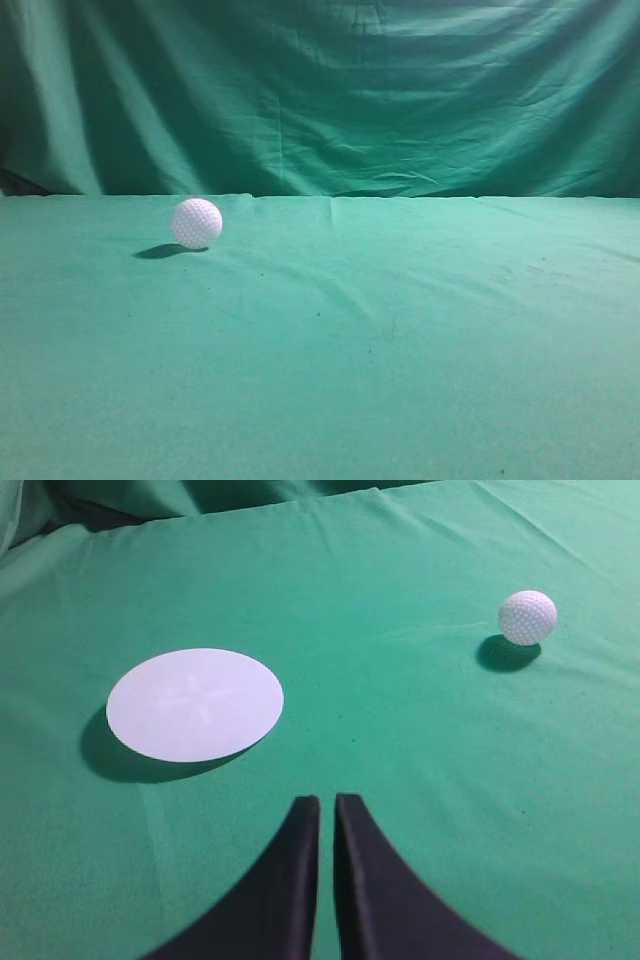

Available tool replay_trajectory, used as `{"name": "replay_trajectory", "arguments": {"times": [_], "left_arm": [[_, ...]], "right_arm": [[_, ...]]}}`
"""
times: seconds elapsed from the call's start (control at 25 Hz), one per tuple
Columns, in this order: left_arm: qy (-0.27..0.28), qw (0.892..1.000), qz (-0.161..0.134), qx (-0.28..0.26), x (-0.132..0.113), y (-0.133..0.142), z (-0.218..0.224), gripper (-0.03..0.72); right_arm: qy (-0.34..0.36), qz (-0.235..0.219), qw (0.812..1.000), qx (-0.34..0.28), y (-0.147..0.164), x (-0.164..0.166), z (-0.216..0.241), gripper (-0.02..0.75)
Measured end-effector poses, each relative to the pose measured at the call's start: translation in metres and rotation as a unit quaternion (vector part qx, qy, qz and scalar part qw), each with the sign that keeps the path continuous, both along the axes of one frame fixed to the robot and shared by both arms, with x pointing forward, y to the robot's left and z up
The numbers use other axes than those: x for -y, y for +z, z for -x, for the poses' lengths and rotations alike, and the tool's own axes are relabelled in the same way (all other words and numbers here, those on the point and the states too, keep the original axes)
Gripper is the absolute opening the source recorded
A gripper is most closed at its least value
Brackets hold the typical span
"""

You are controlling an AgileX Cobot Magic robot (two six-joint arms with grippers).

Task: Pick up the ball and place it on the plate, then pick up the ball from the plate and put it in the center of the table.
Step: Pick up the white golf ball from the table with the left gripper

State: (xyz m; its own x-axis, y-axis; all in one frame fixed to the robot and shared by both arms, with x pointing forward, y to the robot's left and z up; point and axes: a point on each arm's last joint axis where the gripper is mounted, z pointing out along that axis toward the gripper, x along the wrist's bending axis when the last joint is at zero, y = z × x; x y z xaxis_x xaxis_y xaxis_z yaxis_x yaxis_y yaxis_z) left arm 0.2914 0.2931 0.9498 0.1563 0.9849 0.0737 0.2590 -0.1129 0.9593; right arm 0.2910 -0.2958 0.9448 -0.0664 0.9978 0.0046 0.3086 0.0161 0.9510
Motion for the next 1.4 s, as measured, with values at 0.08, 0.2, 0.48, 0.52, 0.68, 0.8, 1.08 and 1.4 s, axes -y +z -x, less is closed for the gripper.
{"name": "replay_trajectory", "arguments": {"times": [0.08, 0.2, 0.48, 0.52, 0.68, 0.8, 1.08, 1.4], "left_arm": [[0.000, 1.000, 0.000, 0.000, 0.000, 0.000, 0.000, 0.000], [0.000, 1.000, -0.001, 0.000, 0.000, 0.000, 0.000, 0.000], [-0.001, 0.996, 0.081, 0.022, 0.004, 0.006, -0.001, 0.000], [0.002, 0.994, 0.100, 0.040, 0.004, 0.010, -0.002, 0.000], [0.014, 0.986, 0.134, 0.098, 0.001, 0.021, -0.003, 0.000], [0.019, 0.982, 0.144, 0.118, 0.000, 0.024, -0.003, 0.000], [0.049, 0.948, 0.240, 0.204, -0.007, 0.042, -0.003, 0.000], [0.012, 0.965, 0.242, 0.105, 0.004, 0.071, -0.003, 0.000]], "right_arm": [[0.000, 0.000, 1.000, 0.000, 0.000, 0.000, 0.000, 0.063], [0.000, 0.000, 1.000, 0.000, 0.000, 0.000, 0.000, 0.063], [0.000, 0.000, 1.000, 0.000, 0.000, 0.000, 0.000, 0.063], [0.000, 0.000, 1.000, 0.000, 0.000, 0.000, 0.000, 0.063], [0.000, 0.000, 1.000, 0.000, 0.000, 0.000, 0.000, 0.063], [0.000, 0.000, 1.000, 0.000, 0.000, 0.000, 0.000, 0.063], [0.000, 0.000, 1.000, 0.000, 0.000, 0.000, 0.000, 0.063], [0.000, 0.001, 1.000, 0.000, 0.000, 0.000, 0.000, 0.063]]}}
